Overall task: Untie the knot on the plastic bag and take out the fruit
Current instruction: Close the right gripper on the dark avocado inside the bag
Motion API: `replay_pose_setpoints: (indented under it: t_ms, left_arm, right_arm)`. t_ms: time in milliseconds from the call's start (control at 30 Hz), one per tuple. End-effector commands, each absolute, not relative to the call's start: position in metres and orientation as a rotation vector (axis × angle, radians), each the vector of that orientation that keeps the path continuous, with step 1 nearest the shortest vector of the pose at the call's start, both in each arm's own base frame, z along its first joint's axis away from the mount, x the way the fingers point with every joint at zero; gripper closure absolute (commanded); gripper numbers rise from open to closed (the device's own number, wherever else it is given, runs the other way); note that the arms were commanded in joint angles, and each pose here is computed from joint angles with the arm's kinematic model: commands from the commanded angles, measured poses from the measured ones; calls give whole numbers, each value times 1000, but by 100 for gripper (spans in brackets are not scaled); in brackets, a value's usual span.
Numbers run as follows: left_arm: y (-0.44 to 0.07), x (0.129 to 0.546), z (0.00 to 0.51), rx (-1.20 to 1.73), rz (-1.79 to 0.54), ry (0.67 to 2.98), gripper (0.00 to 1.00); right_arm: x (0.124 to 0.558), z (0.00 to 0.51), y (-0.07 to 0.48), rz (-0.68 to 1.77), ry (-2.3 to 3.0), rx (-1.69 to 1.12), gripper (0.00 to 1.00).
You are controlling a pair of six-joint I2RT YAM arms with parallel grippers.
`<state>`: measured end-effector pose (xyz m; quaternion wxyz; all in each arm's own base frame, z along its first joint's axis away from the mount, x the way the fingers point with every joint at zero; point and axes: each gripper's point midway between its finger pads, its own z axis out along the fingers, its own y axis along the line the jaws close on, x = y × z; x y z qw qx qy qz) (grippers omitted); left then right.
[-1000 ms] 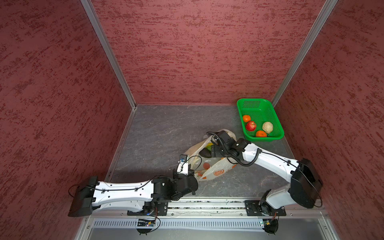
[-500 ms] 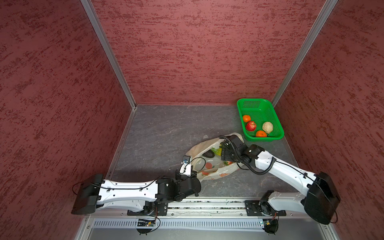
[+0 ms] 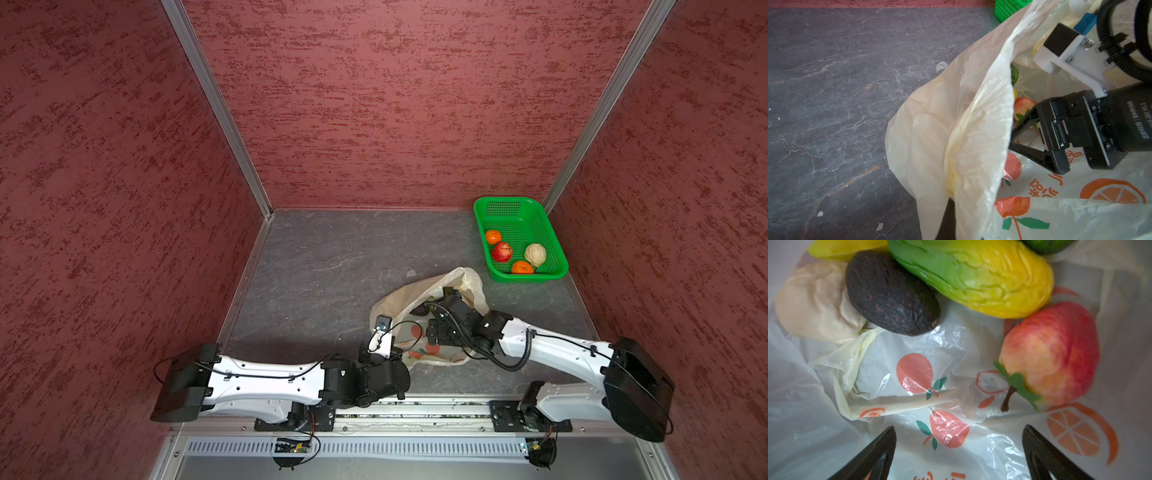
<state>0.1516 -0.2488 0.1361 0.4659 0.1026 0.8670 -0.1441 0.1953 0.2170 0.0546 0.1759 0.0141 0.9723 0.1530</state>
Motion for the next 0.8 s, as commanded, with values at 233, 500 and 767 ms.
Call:
replay_pose_setpoints:
  t_ms: [233,500,767]
  left_arm:
    - [-248,146,120,277,-312,2170,100]
    - [-244,157,144,214,-339,2100,100]
    - [-242,164,148,174,-350,2086,100]
  right_arm:
    - [211,84,228,468,2661,86,2]
    - [246,101,266,542,2612,175,2]
    - [279,85,276,542,2566,371,2]
